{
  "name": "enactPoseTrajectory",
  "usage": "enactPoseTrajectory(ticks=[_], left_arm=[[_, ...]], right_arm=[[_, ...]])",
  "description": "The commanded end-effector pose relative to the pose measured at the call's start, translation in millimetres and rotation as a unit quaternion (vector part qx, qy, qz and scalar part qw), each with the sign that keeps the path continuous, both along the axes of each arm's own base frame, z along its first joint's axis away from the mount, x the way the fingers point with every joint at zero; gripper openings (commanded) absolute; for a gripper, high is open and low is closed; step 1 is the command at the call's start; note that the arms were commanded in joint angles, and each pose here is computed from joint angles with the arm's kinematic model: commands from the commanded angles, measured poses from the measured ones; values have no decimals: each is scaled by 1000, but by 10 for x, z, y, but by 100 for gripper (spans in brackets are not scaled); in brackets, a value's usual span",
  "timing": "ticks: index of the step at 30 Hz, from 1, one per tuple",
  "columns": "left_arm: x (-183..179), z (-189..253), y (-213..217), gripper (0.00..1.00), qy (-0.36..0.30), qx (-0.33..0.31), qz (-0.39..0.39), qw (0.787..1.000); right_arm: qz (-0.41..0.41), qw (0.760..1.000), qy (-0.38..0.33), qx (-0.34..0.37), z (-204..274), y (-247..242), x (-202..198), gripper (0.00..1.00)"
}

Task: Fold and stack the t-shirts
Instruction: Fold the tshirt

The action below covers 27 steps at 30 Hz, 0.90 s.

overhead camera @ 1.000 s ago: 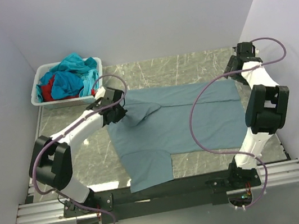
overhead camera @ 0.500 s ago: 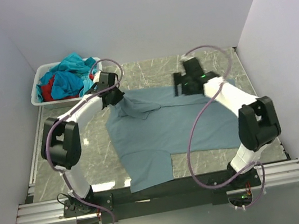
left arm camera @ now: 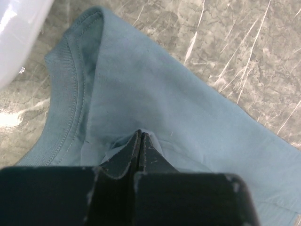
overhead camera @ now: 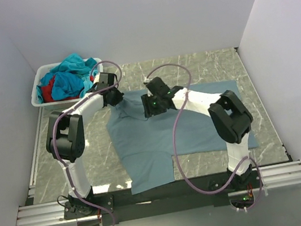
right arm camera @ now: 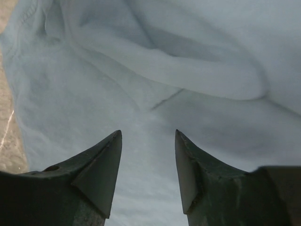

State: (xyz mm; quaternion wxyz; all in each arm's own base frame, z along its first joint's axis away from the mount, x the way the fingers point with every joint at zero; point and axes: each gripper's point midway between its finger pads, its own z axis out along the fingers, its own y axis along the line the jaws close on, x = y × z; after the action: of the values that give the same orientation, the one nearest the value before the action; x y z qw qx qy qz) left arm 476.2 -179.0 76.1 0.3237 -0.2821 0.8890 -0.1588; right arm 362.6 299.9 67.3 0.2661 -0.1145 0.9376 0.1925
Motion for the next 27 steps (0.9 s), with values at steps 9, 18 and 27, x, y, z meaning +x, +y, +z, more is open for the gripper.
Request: enactPoseTrajectory(ticks=[9, 18, 27], left_arm=[[-7, -26, 29, 1, -7, -8, -3, 1000], [-77, -95, 34, 1, -2, -15, -6, 1000], [-105, -97, 34, 1, -1, -17, -7, 1000]], right_arm=[[-12, 999, 18, 26, -130, 389, 114, 52], [-29, 999, 25, 13, -260, 406, 151, 45], [-46, 999, 27, 9, -282, 412, 179, 24]])
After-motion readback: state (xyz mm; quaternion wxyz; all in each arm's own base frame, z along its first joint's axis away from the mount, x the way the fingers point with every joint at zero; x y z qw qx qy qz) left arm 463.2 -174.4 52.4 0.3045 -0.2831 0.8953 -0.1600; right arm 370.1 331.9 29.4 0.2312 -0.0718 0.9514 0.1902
